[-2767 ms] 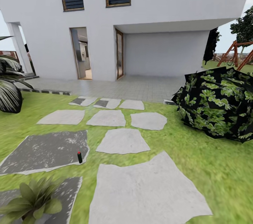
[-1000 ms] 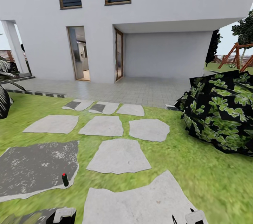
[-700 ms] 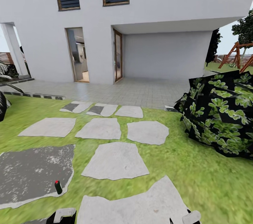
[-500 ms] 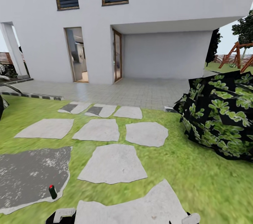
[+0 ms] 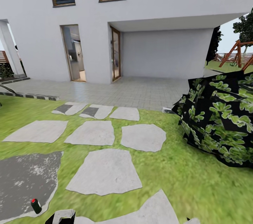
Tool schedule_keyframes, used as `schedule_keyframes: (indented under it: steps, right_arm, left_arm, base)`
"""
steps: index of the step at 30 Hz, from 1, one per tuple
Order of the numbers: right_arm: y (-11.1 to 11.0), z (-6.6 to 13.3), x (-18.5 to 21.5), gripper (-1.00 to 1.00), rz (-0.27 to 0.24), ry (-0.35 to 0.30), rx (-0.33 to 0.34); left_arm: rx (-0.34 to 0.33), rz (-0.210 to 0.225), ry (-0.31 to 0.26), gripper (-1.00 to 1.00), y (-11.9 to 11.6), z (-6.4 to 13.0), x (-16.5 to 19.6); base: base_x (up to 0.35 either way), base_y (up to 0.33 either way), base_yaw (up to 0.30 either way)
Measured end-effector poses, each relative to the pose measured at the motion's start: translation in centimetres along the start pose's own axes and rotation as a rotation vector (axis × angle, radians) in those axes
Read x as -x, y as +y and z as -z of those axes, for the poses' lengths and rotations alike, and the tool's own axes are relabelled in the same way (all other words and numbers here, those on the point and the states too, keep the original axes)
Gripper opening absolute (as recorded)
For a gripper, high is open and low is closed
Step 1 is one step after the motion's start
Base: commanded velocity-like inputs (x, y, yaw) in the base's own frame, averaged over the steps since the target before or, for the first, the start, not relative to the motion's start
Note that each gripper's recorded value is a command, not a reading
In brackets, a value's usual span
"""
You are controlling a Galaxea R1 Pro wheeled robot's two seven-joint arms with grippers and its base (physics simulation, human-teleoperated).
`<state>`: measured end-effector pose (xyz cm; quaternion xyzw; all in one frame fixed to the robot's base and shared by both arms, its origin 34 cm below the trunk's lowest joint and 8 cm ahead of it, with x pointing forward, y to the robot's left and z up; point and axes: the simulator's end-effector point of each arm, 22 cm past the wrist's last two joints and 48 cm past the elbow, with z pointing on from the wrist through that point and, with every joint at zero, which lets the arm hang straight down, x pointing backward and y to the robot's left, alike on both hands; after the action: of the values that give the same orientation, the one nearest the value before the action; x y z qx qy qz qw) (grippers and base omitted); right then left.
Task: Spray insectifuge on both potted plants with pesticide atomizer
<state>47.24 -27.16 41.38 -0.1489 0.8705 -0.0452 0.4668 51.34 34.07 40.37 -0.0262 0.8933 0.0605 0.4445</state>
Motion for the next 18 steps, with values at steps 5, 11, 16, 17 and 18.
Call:
schedule_keyframes:
  steps: [5, 11, 16, 17, 18]
  right_arm:
    - [-4.6, 0.4, -0.9, 1.0, -0.147, 0.012, -0.137]
    - [-6.7, 0.8, -1.5, 1.0, -0.247, 0.017, -0.202]
    - [-5.1, 0.5, -1.2, 1.0, -0.226, 0.014, -0.163]
    - [-4.8, 0.4, -1.2, 1.0, -0.221, 0.015, -0.156]
    - [-4.5, 0.4, -1.3, 1.0, -0.216, 0.018, -0.15]
  left_arm:
    - [0.003, 0.004, 0.001, 1.0, 0.1, 0.0, 0.0]
    - [0.002, 0.002, 0.028, 1.0, 0.1, 0.2, -1.3]
    - [0.002, 0.002, 0.037, 1.0, 0.1, 0.3, -1.7]
    - [0.002, 0.001, 0.038, 1.0, 0.1, 0.3, -1.8]
    - [0.001, 0.001, 0.039, 1.0, 0.1, 0.3, -1.8]
  base:
    - [0.289, -0.186, 0.0]
    - [0.299, -0.163, 0.001]
    - [0.328, -0.097, 0.115]
    - [0.323, -0.09, 0.193]
    - [0.319, -0.089, 0.199]
